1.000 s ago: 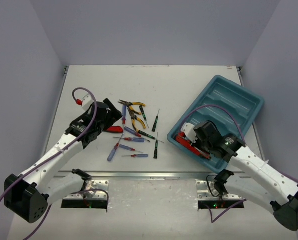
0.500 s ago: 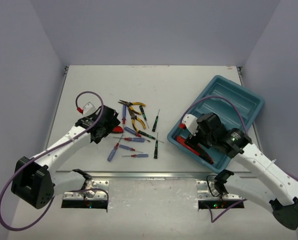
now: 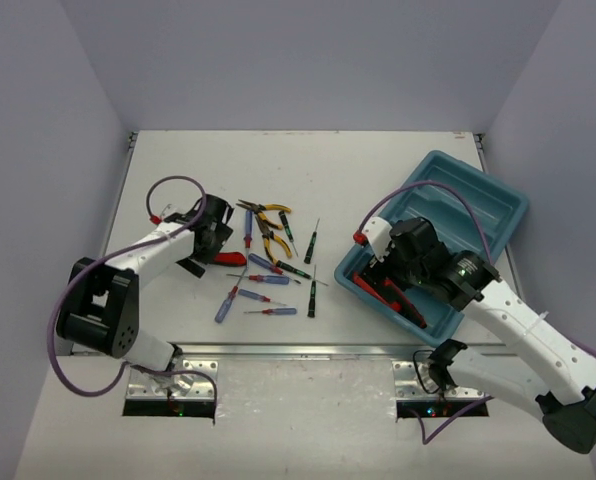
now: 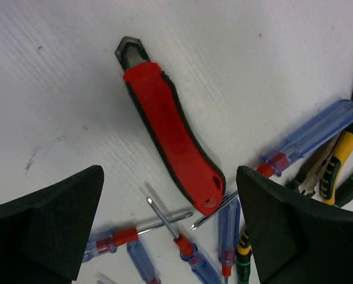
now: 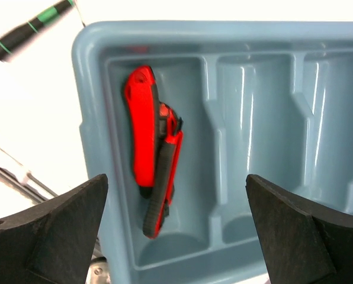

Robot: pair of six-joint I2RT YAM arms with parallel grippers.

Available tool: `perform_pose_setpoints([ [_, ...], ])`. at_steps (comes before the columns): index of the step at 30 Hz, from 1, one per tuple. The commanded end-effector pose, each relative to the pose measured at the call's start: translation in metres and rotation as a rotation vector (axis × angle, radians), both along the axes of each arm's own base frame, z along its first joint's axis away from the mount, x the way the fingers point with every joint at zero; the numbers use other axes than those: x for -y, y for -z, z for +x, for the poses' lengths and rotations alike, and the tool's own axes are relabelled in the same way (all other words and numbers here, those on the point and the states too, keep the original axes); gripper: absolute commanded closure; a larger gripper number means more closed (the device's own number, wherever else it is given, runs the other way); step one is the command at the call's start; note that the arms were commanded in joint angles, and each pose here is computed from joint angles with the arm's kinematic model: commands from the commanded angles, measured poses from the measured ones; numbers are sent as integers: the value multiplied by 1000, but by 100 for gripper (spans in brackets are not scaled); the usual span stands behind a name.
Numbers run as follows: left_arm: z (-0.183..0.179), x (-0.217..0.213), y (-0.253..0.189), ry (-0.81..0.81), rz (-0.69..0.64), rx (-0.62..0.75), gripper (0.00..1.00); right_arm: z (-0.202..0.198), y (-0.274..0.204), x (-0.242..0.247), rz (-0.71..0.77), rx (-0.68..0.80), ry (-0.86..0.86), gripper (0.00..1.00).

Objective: Sort the tools into containers

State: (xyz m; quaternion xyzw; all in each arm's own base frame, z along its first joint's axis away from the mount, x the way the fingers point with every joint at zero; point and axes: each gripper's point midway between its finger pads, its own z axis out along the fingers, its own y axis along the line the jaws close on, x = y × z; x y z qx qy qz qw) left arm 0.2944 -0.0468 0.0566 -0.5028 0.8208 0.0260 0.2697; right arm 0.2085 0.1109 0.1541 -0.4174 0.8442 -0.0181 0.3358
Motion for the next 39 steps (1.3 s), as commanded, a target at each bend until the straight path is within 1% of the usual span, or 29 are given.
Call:
perform_pose_setpoints([
  [1, 31, 7, 11, -10, -48, 4, 10, 5, -13, -16, 111, 51, -4, 1],
  [2, 32, 8, 17, -10, -53, -12, 11, 5, -14, -16, 116, 55, -1, 1],
  [3, 34, 8, 28, -18, -51, -37, 18, 4, -14, -17, 123, 51, -5, 1],
  [4, 36, 7, 35, -24, -48, -51, 21, 3, -14, -18, 129, 48, -9, 1],
  [6, 39, 5, 44, -32, -43, -66, 23, 2, -16, -20, 142, 45, -15, 1],
  [7, 40, 5, 48, -33, -44, -75, 26, 1, -16, -21, 150, 42, -21, 1],
  [9, 43, 5, 55, -33, -48, -88, 34, -2, -18, -23, 167, 43, -32, 1],
  [11, 46, 6, 62, -32, -51, -98, 46, -3, -22, -25, 187, 56, -40, 1],
  [12, 48, 6, 62, -32, -53, -94, 47, -3, -22, -25, 190, 56, -43, 1],
  [13, 50, 5, 65, -35, -53, -98, 55, -4, -25, -27, 204, 61, -47, 1],
  [15, 57, 5, 67, -35, -55, -105, 67, -5, -27, -30, 225, 65, -60, 1],
  [17, 67, 1, 63, -17, -55, -94, 82, -6, -26, -35, 252, 61, -76, 1],
  [19, 75, 0, 53, -7, -50, -83, 94, -5, -31, -42, 304, 64, -62, 1],
  [20, 81, -4, 45, -17, -32, -69, 99, -5, -36, -51, 363, 61, -58, 1],
  [23, 78, -11, 12, -54, -16, -1, 100, -12, -56, -80, 566, 44, -94, 1],
  [24, 77, -13, 11, -62, -13, 9, 100, -16, -63, -93, 644, 36, -134, 1],
  [25, 78, -12, -12, -63, -25, 80, 100, -23, -72, -111, 757, 13, -188, 1],
  [26, 77, -12, -23, -54, -31, 119, 100, -24, -77, -116, 797, 30, -220, 1],
  [27, 77, -9, -39, -32, -41, 181, 100, -24, -82, -122, 856, 17, -205, 1],
  [28, 78, 0, -70, 21, -70, 317, 100, -21, -82, -129, 918, -30, -153, 1],
  [30, 77, 31, -111, 176, -127, 511, 100, -14, -77, -142, 945, -124, -99, 1],
  [32, 68, 73, -143, 331, -206, 658, 100, -9, -82, -154, 972, -193, -61, 1],
  [34, 49, 104, -152, 431, -276, 705, 100, -2, -84, -165, 1002, -219, -39, 1],
  [35, 40, 124, -166, 490, -334, 761, 100, 3, -88, -170, 1028, -219, -37, 1],
  [36, 30, 147, -173, 552, -393, 789, 100, 7, -92, -177, 1059, -222, -33, 1],
  [38, 7, 182, -186, 660, -470, 827, 100, 15, -95, -183, 1068, -236, -8, 1],
  [39, 6, 184, -185, 664, -473, 825, 100, 17, -95, -185, 1066, -239, -5, 1],
])
